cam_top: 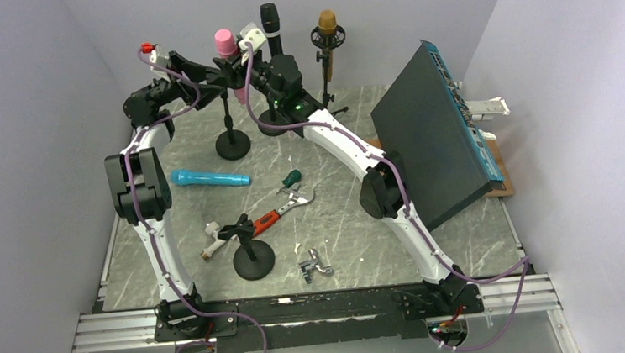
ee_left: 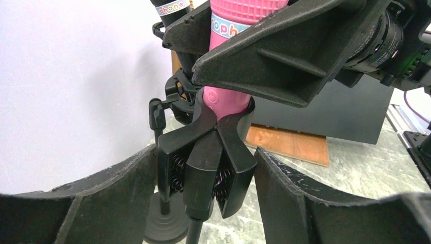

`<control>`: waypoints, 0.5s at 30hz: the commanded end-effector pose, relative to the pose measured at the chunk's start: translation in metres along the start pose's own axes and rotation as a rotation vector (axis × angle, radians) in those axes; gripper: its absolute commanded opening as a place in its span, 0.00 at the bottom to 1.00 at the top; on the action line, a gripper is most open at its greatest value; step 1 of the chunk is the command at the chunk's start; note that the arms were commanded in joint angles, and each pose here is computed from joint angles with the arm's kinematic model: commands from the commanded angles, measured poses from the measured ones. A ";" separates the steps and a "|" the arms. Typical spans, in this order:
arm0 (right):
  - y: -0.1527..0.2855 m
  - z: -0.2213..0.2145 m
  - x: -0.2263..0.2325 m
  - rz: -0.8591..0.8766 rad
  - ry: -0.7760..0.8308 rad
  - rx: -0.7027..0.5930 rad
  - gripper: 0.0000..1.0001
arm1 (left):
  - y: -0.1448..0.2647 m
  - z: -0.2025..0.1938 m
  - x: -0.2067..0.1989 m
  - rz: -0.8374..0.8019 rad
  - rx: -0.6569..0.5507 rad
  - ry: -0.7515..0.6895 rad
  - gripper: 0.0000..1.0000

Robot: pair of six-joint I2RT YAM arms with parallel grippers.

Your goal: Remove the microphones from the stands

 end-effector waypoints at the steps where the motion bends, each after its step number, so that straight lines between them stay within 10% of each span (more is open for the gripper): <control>1: 0.001 0.037 0.004 0.011 0.000 -0.082 0.00 | -0.007 0.021 -0.008 -0.034 -0.038 -0.161 0.70; 5: 0.001 0.035 0.004 0.012 0.000 -0.076 0.00 | -0.008 0.022 -0.008 -0.028 -0.045 -0.167 0.62; 9: 0.001 0.038 0.004 0.008 0.005 -0.080 0.00 | -0.009 0.024 -0.007 -0.005 -0.049 -0.176 0.01; 15: 0.000 0.057 0.003 -0.016 0.011 -0.138 0.00 | -0.006 0.016 -0.013 0.039 -0.040 -0.154 0.00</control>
Point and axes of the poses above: each gripper's point midway between its finger pads, its own y axis back along the fingers, its own x axis along the line the jaws close on, z = x × y, the point moved 8 cm from there along y, back along the fingers, and after that the axes turned 12 degrees about -y, right-handed, at the moved point
